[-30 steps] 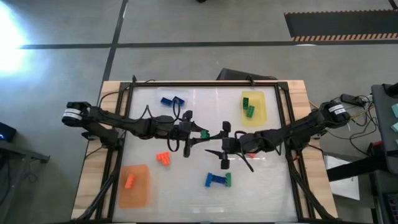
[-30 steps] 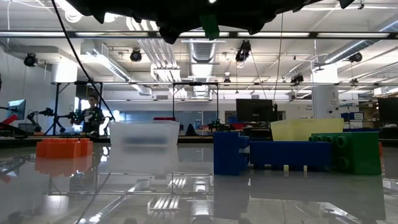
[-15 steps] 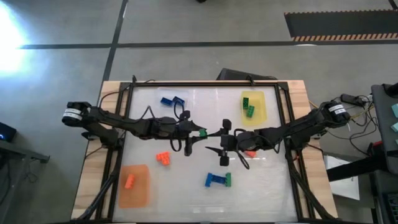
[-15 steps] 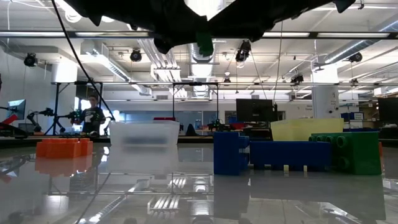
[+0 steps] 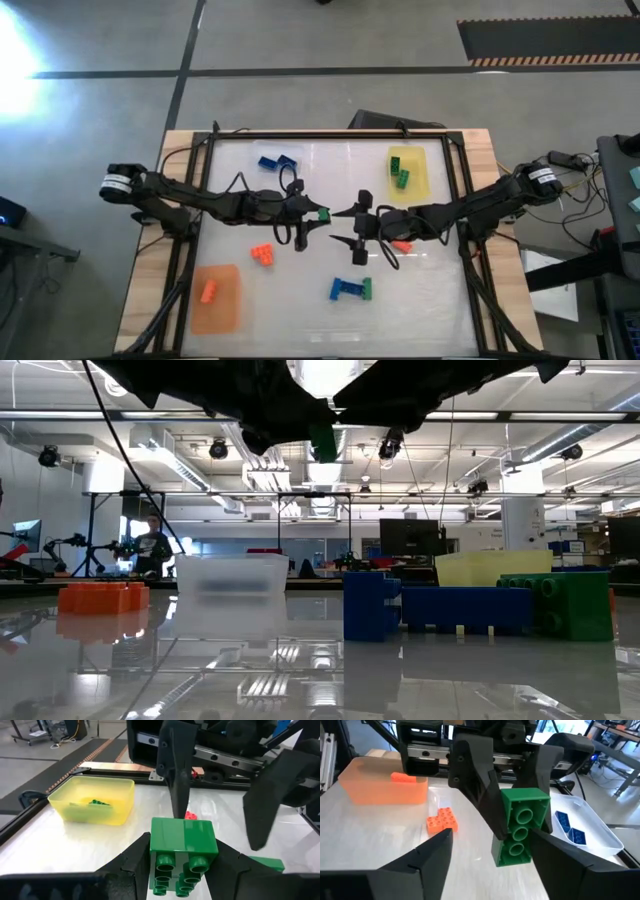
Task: Sort & place blocks by color
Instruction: Move the green game piece from the middle right to the center, then put the orange game piece into the orange bin
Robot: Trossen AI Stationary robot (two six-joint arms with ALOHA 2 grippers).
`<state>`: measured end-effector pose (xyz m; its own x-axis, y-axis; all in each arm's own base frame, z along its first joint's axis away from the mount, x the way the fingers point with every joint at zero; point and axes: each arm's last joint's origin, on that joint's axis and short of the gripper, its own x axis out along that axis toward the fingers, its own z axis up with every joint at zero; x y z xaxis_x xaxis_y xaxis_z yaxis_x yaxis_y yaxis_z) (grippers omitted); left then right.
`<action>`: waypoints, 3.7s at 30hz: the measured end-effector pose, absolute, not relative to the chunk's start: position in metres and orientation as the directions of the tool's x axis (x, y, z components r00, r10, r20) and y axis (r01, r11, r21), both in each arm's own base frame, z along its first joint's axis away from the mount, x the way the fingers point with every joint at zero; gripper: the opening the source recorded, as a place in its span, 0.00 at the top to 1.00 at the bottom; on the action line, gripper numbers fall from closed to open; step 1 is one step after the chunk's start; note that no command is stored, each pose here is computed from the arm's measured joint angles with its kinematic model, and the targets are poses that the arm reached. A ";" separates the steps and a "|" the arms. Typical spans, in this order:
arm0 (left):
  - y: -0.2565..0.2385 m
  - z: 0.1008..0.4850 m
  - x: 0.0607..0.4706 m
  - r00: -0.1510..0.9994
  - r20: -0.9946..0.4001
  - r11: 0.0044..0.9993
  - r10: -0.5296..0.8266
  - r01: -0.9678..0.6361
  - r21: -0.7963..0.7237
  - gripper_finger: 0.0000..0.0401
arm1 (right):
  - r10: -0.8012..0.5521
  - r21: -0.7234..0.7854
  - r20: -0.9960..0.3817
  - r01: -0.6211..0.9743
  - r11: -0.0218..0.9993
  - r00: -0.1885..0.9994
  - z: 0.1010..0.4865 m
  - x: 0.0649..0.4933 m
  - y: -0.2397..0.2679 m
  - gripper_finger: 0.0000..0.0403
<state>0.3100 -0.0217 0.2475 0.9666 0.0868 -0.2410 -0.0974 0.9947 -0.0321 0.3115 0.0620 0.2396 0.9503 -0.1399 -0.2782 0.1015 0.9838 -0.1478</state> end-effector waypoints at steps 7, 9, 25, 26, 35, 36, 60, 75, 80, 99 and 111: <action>-0.020 0.239 0.306 0.936 -0.322 0.984 0.139 -0.168 -0.063 0.69 | -0.153 -0.167 -0.336 0.101 0.981 0.929 0.237 0.310 0.061 0.25; -0.019 0.235 0.304 0.915 -0.371 0.977 0.158 -0.201 -0.079 0.69 | -0.157 -0.171 -0.347 0.103 0.980 0.925 0.236 0.310 0.060 0.22; 0.008 0.170 0.301 0.600 -0.736 0.758 0.315 -0.626 -0.186 0.69 | -0.207 -0.214 -0.354 0.137 0.967 0.912 0.243 0.304 0.051 0.23; 0.008 0.167 0.305 0.598 -0.738 0.758 0.312 -0.625 -0.185 0.69 | -0.207 -0.215 -0.355 0.136 0.967 0.912 0.242 0.304 0.051 0.23; 0.007 0.156 0.333 0.609 -0.736 0.778 0.296 -0.600 -0.184 0.63 | -0.208 -0.226 -0.366 0.130 0.965 0.907 0.241 0.304 0.051 0.21; 0.007 0.155 0.334 0.606 -0.738 0.781 0.297 -0.599 -0.178 0.63 | -0.208 -0.227 -0.368 0.130 0.965 0.906 0.241 0.304 0.051 0.21; 0.007 0.166 0.340 0.643 -0.710 0.822 0.288 -0.546 -0.161 0.40 | -0.209 -0.208 -0.386 0.136 0.969 0.898 0.239 0.303 0.051 0.19; 0.003 0.242 0.313 0.809 -0.527 0.908 0.259 -0.391 -0.153 0.39 | -0.198 0.053 -0.672 0.312 0.948 0.713 0.239 0.276 0.047 0.25; 0.003 0.262 0.304 0.850 -0.457 0.923 0.261 -0.358 -0.138 0.39 | -0.049 0.227 -0.803 0.380 0.897 0.594 0.229 0.265 0.051 0.29; 0.003 0.275 0.298 0.876 -0.406 0.937 0.261 -0.331 -0.113 0.39 | -0.053 0.002 -0.995 0.555 0.832 0.083 0.177 0.226 0.051 0.33; 0.003 0.275 0.298 0.877 -0.404 0.938 0.260 -0.329 -0.108 0.39 | -0.069 -0.095 -0.995 0.482 0.871 -0.070 0.142 0.236 0.054 0.35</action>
